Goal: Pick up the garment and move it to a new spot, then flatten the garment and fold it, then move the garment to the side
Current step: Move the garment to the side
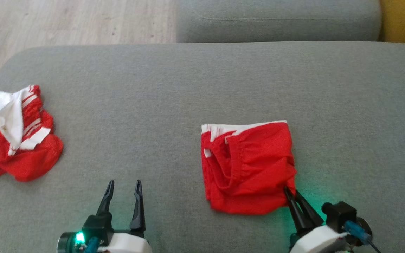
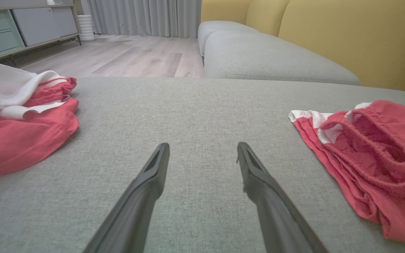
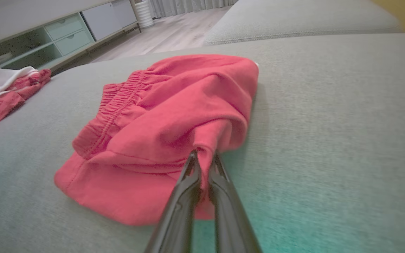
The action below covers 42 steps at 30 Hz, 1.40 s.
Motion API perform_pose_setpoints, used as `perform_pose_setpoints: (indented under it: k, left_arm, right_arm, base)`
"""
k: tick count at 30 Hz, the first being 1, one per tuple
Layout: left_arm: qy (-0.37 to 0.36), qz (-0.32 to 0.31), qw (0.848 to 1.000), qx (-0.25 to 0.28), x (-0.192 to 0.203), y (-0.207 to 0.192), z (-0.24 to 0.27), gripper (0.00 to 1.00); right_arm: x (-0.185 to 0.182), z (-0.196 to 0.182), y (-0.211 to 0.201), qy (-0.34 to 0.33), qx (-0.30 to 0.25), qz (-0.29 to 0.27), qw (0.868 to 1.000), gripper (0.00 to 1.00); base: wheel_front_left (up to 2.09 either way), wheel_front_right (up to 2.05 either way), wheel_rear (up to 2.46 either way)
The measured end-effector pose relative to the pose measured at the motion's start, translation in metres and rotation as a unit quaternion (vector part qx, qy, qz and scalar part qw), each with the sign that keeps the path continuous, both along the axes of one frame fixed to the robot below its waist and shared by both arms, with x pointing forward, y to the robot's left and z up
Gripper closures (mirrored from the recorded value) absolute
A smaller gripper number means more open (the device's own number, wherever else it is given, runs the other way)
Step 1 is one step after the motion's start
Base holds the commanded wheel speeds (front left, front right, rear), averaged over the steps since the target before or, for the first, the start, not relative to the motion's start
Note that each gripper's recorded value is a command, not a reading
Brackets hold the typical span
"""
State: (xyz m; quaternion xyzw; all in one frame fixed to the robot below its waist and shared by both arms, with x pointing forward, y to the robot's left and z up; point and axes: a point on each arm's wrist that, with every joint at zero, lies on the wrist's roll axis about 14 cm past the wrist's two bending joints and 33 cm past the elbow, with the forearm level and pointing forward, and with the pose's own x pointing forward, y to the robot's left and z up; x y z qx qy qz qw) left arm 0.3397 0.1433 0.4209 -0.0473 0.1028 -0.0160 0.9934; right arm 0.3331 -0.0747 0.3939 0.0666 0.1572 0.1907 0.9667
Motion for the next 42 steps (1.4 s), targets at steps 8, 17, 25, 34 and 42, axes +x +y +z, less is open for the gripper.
perform_pose_setpoints:
  k: [8,17,25,34,42]
  left_arm:
    - [-0.005,-0.019,1.0,0.001,0.006,-0.011,0.002,0.0]
    - [-0.016,-0.009,1.0,0.005,0.012,-0.005,0.009,0.0]
    - [-0.031,-0.006,0.999,0.017,0.015,0.001,0.018,0.0]
    - [-0.037,-0.004,0.999,0.017,0.015,0.002,0.021,0.0]
    - [-0.017,-0.011,1.0,0.013,0.016,-0.003,0.009,0.0]
  right_arm:
    - [-0.014,-0.013,-0.029,0.023,-0.011,-0.043,0.999,0.0]
    - [0.023,0.05,-0.058,-0.081,0.016,-0.103,0.991,0.0]
    - [0.038,0.07,-0.068,-0.117,-0.006,-0.113,0.987,0.0]
    - [0.033,0.059,-0.064,-0.101,-0.013,-0.109,0.989,0.0]
    - [0.035,0.029,-0.042,-0.05,-0.014,-0.074,0.996,0.0]
  base:
    - [0.0,0.0,0.0]
    - [0.0,0.0,0.0]
    - [0.0,0.0,0.0]
    - [0.0,0.0,0.0]
    - [0.0,0.0,0.0]
